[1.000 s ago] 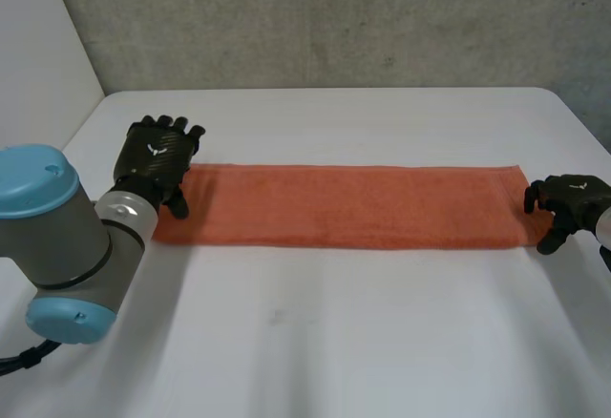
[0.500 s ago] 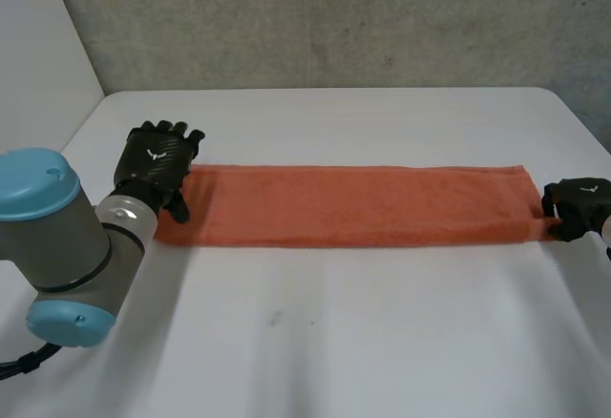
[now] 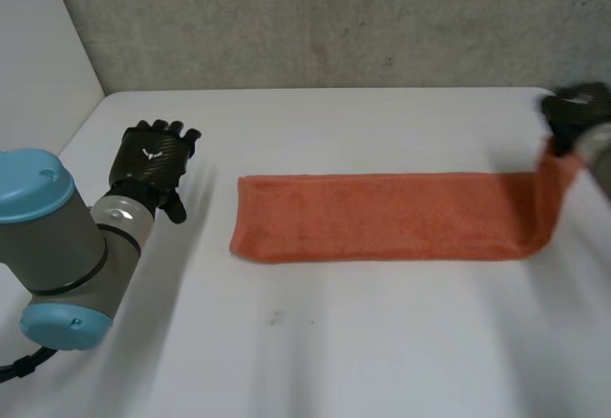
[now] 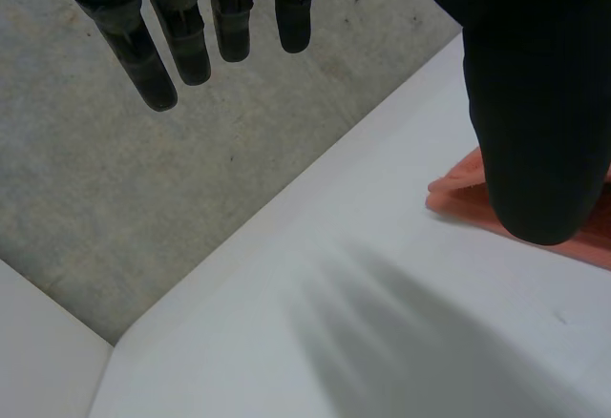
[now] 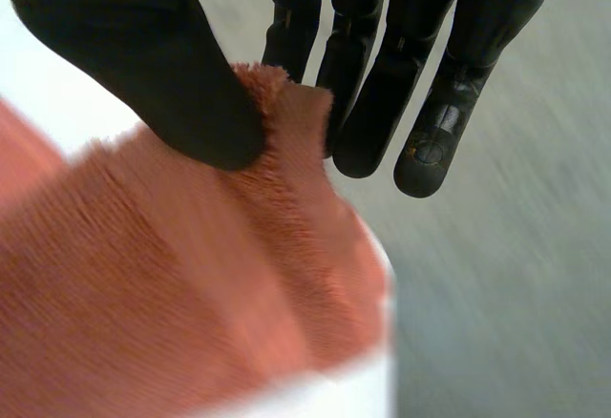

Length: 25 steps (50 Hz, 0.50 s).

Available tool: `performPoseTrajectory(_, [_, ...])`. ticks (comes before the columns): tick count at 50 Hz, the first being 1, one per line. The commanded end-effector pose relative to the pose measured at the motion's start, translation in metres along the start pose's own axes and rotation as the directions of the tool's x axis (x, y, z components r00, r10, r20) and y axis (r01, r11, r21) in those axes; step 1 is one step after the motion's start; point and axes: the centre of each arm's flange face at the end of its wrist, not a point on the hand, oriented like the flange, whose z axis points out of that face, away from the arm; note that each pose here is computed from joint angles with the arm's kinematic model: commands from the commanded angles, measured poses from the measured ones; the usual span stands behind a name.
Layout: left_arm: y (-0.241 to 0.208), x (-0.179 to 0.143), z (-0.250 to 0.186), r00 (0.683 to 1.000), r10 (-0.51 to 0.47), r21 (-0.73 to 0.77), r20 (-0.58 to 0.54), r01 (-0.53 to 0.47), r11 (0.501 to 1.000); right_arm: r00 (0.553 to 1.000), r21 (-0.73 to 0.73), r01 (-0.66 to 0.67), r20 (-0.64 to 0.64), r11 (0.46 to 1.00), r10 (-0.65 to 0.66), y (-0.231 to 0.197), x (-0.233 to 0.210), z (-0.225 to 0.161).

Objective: Fold the laundry

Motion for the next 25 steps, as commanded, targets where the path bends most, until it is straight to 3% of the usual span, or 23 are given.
performPoseTrajectory(1, [-0.001,-0.001,-0.001,1.0,0.0,0.003,0.003,0.0,1.0,0.925,0.345,-0.055,0.37,0.937,-0.082,-0.098,-0.147,-0.05])
performPoseTrajectory(5, [0.0,-0.001,-0.001,1.0,0.0,-0.001,0.005,0.0,1.0,0.854,0.4,-0.087,0.501,0.912,-0.138,-0.099,-0.208,-0.074])
performPoseTrajectory(9, [0.001,-0.002,-0.002,1.0,0.0,-0.004,0.003,0.0,1.0,0.738,0.444,-0.126,0.639,0.887,-0.216,-0.092,-0.278,-0.115])
performPoseTrajectory(13, [0.002,-0.001,-0.002,1.0,0.0,-0.006,-0.001,0.0,1.0,0.693,0.408,-0.099,0.683,0.908,-0.231,-0.068,-0.308,-0.127])
performPoseTrajectory(15, [0.001,0.0,-0.003,1.0,0.0,-0.003,-0.006,0.0,1.0,0.695,0.395,-0.081,0.681,0.915,-0.232,-0.062,-0.31,-0.126])
performPoseTrajectory(20, [-0.001,0.004,-0.004,1.0,0.001,0.004,-0.02,-0.001,1.0,0.789,0.336,-0.033,0.587,0.941,-0.182,-0.069,-0.286,-0.117])
performPoseTrajectory(21, [-0.003,0.005,-0.004,1.0,0.003,0.012,-0.023,-0.003,1.0,0.824,0.314,-0.025,0.545,0.949,-0.159,-0.073,-0.271,-0.112])
performPoseTrajectory(25, [-0.011,0.014,-0.003,0.999,0.006,0.041,-0.045,-0.004,0.999,0.888,0.214,-0.037,0.454,0.976,-0.066,-0.067,-0.216,-0.092])
